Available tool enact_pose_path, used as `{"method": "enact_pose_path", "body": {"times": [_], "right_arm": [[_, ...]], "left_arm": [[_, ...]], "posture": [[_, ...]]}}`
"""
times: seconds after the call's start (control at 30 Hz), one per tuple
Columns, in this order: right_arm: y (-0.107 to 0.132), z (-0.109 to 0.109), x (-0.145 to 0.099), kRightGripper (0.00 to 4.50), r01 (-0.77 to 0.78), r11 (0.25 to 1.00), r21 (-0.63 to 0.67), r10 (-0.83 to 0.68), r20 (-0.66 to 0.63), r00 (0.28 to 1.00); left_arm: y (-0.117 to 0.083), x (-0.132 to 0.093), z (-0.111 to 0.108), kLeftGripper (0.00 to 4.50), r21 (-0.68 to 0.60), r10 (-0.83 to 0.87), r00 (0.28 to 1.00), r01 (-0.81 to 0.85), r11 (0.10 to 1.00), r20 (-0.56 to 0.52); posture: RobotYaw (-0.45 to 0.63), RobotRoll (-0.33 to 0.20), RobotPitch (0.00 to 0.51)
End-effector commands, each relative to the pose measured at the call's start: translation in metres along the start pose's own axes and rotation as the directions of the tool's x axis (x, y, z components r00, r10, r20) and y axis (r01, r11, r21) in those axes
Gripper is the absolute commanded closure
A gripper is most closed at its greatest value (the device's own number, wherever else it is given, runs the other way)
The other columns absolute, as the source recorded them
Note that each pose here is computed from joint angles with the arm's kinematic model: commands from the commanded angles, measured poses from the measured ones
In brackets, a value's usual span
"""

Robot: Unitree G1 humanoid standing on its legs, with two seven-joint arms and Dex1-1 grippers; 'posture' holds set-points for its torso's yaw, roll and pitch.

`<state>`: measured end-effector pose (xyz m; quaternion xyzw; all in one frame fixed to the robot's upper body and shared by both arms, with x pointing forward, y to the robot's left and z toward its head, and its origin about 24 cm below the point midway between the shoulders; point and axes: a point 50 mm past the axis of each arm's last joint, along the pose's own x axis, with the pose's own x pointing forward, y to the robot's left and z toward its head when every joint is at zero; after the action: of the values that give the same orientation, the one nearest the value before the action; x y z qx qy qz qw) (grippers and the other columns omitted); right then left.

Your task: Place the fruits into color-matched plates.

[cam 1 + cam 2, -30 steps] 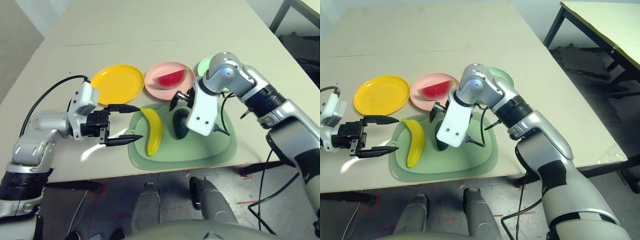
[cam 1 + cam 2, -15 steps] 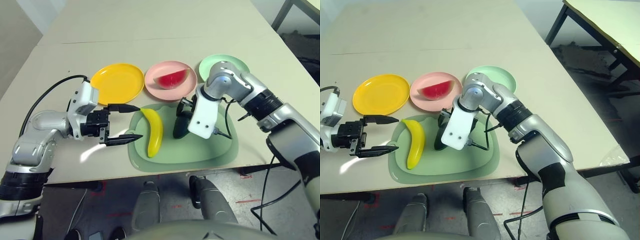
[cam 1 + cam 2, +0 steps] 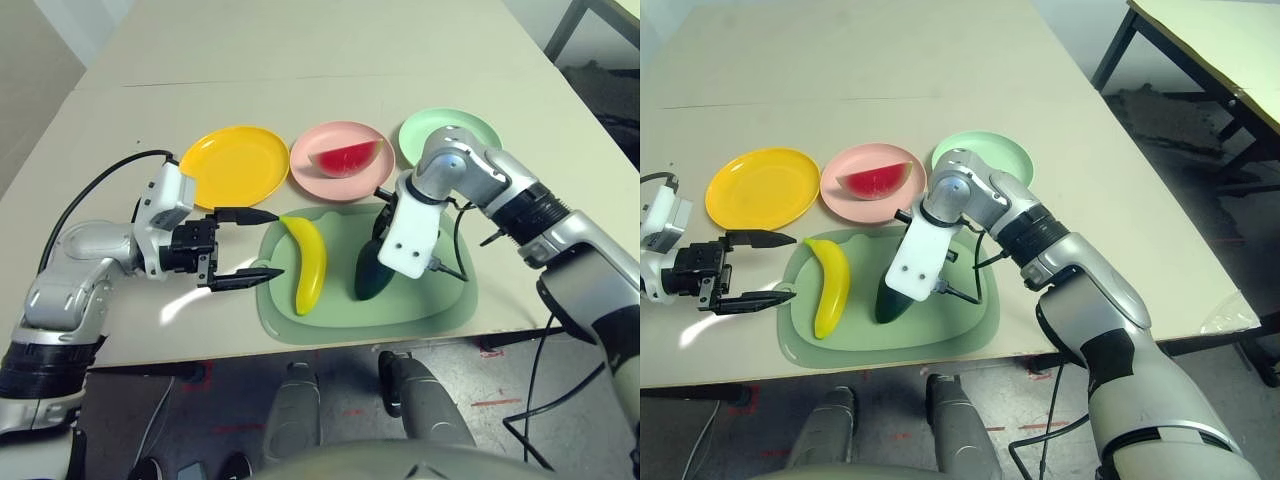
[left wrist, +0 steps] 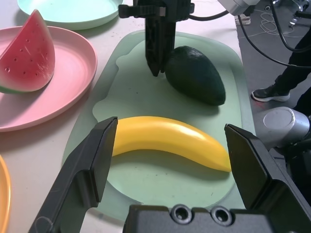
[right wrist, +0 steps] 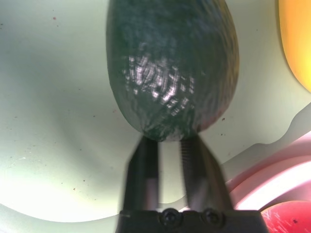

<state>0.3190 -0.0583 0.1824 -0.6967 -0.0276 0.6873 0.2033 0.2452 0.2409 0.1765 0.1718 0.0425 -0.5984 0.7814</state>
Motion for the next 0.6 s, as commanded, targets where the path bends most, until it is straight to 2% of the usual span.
{"method": "enact_pose_path", "body": {"times": [0.03, 0.1, 0.2, 0.33, 0.43, 0.47, 0.5, 0.6], "right_arm": [[0.001, 0.000, 0.002, 4.26, -0.003, 1.000, 0.008, 0.003, 0.000, 1.000], [-0.001, -0.007, -0.003, 3.72, 0.013, 1.000, 0.020, -0.012, -0.036, 0.999], [-0.002, -0.022, -0.019, 2.69, 0.037, 0.999, 0.027, -0.033, -0.139, 0.990], [0.005, -0.042, -0.046, 1.30, 0.032, 0.999, 0.033, -0.023, -0.263, 0.964], [0.013, -0.045, -0.069, 0.18, 0.023, 0.998, 0.061, -0.004, -0.288, 0.958], [0.015, -0.044, -0.075, 0.05, 0.020, 0.997, 0.080, 0.003, -0.278, 0.961], [0.015, -0.040, -0.081, 0.05, 0.024, 0.994, 0.103, 0.003, -0.256, 0.967], [0.012, -0.023, -0.094, 0.05, 0.055, 0.989, 0.139, -0.026, -0.199, 0.980]], "left_arm": [[-0.002, 0.003, -0.002, 0.00, 0.002, -0.018, 1.000, 0.018, 1.000, -0.005], [-0.002, 0.004, -0.003, 0.00, 0.002, -0.020, 1.000, 0.020, 1.000, -0.002], [-0.001, 0.005, -0.002, 0.00, 0.005, -0.022, 1.000, 0.022, 1.000, 0.001], [0.001, 0.007, -0.003, 0.00, 0.008, -0.030, 1.000, 0.030, 1.000, 0.004], [0.002, 0.009, -0.005, 0.00, 0.010, -0.035, 0.999, 0.035, 0.999, 0.006], [0.002, 0.009, -0.005, 0.00, 0.010, -0.036, 0.999, 0.036, 0.999, 0.006], [0.003, 0.010, -0.006, 0.00, 0.011, -0.037, 0.999, 0.037, 0.999, 0.007], [0.005, 0.011, -0.007, 0.00, 0.013, -0.040, 0.999, 0.040, 0.999, 0.011]], "posture": [[0.04, 0.000, 0.226], [0.04, 0.000, 0.226], [0.04, 0.000, 0.226], [0.02, 0.000, 0.214], [0.02, 0.000, 0.214], [0.02, 0.000, 0.214], [-0.02, 0.000, 0.199], [-0.03, 0.000, 0.196]]}}
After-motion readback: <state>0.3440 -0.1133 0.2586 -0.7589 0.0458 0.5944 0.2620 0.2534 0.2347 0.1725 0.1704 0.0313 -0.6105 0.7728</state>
